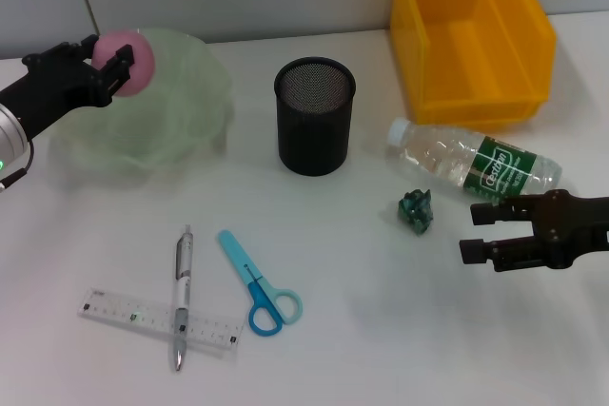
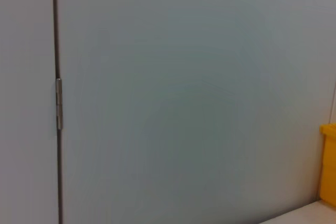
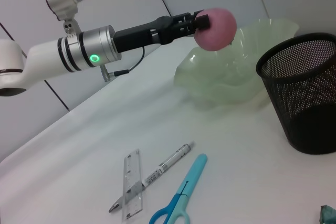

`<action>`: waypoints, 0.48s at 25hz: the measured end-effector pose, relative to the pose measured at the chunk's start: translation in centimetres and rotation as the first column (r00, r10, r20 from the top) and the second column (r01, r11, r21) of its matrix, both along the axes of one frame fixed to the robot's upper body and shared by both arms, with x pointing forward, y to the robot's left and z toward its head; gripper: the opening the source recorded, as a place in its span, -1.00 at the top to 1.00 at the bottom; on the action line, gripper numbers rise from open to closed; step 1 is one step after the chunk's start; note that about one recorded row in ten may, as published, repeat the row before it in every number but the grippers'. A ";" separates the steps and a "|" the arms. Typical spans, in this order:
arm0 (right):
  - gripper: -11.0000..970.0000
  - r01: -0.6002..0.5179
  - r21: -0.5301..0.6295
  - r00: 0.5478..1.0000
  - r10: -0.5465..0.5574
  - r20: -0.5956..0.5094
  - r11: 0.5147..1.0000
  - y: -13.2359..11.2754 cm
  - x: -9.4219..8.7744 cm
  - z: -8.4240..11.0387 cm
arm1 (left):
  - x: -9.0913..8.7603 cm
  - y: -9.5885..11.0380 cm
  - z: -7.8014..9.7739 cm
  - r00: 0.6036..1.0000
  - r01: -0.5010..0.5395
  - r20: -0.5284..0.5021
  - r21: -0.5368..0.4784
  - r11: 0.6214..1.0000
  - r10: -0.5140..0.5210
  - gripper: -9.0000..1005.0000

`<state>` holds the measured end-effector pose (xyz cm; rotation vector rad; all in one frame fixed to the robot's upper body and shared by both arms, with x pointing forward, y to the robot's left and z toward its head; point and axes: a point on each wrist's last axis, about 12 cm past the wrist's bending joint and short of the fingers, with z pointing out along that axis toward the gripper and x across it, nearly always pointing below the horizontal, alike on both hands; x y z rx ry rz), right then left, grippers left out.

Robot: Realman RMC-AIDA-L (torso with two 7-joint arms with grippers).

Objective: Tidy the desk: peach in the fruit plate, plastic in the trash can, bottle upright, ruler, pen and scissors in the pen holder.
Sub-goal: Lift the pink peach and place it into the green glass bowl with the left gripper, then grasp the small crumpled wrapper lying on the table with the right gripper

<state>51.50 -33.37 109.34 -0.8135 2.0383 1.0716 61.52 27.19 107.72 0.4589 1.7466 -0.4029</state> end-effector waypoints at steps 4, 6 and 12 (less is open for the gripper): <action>-0.69 0.001 0.000 1.000 -0.001 0.000 1.000 0.0 0.0 0.0 | 0.0 0.0 0.0 1.000 0.003 -0.006 -0.012 1.000 -0.003 -0.11; -0.69 0.001 -0.001 1.000 -0.001 0.000 1.000 0.0 0.0 0.0 | -0.1 0.1 0.1 1.000 0.001 -0.008 -0.017 1.000 -0.002 -0.23; -0.69 0.000 -0.002 1.000 0.000 0.004 1.000 0.0 0.1 0.1 | -0.2 0.1 0.1 1.000 0.018 -0.009 -0.025 1.000 -0.018 -0.45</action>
